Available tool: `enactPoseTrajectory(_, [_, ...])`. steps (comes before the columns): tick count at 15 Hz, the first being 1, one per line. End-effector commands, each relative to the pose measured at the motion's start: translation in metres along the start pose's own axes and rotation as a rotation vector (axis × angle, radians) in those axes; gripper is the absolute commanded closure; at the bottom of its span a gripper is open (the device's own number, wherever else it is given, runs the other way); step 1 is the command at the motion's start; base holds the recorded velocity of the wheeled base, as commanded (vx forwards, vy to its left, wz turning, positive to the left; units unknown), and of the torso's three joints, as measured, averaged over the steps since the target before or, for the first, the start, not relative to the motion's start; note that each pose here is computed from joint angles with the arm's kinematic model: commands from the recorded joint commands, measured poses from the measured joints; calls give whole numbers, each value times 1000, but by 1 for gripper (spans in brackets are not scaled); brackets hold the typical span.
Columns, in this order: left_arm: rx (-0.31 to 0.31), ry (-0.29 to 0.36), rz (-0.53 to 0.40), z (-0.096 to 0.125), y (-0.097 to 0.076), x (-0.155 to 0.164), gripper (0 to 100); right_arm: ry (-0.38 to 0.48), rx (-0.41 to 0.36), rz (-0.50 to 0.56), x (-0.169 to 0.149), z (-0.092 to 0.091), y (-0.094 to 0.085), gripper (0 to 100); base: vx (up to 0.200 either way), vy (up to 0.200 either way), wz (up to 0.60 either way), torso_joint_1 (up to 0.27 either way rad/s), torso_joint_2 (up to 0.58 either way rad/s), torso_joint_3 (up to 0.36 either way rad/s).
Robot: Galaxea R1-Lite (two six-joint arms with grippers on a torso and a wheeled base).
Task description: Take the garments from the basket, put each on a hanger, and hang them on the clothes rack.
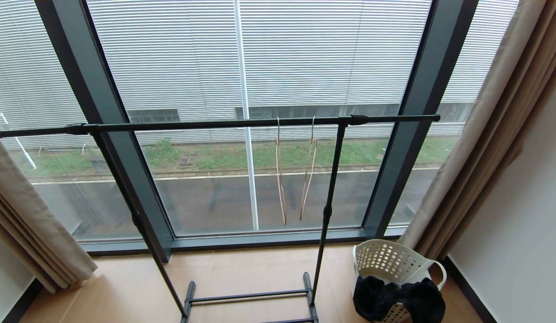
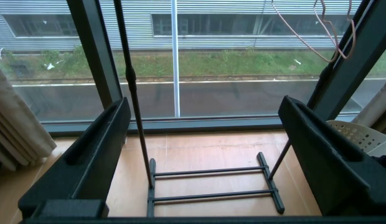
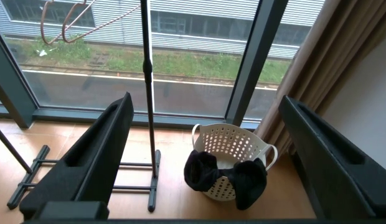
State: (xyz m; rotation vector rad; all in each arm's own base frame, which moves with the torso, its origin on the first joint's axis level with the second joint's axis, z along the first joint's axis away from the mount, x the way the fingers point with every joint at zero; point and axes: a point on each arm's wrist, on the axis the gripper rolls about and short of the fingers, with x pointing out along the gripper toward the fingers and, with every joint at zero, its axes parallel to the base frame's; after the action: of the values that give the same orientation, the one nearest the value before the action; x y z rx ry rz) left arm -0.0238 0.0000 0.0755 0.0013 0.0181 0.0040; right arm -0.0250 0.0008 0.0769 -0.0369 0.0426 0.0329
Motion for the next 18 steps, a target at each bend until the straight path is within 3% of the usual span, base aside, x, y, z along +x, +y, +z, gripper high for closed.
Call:
enactPoseTrajectory(1, [0, 2, 1, 0, 0, 0, 0, 1, -1, 2, 0, 0, 0, 0, 0, 0, 0, 0, 0, 0])
enactPoseTrajectory(6, [-1, 2, -3, 0, 0, 0, 0, 0, 2, 2, 0, 0, 0, 0, 0, 0, 0, 0, 0, 0])
enactPoseTrajectory(18, [0, 2, -4, 0, 0, 0, 0, 1, -1, 2, 0, 0, 0, 0, 0, 0, 0, -150, 322, 164])
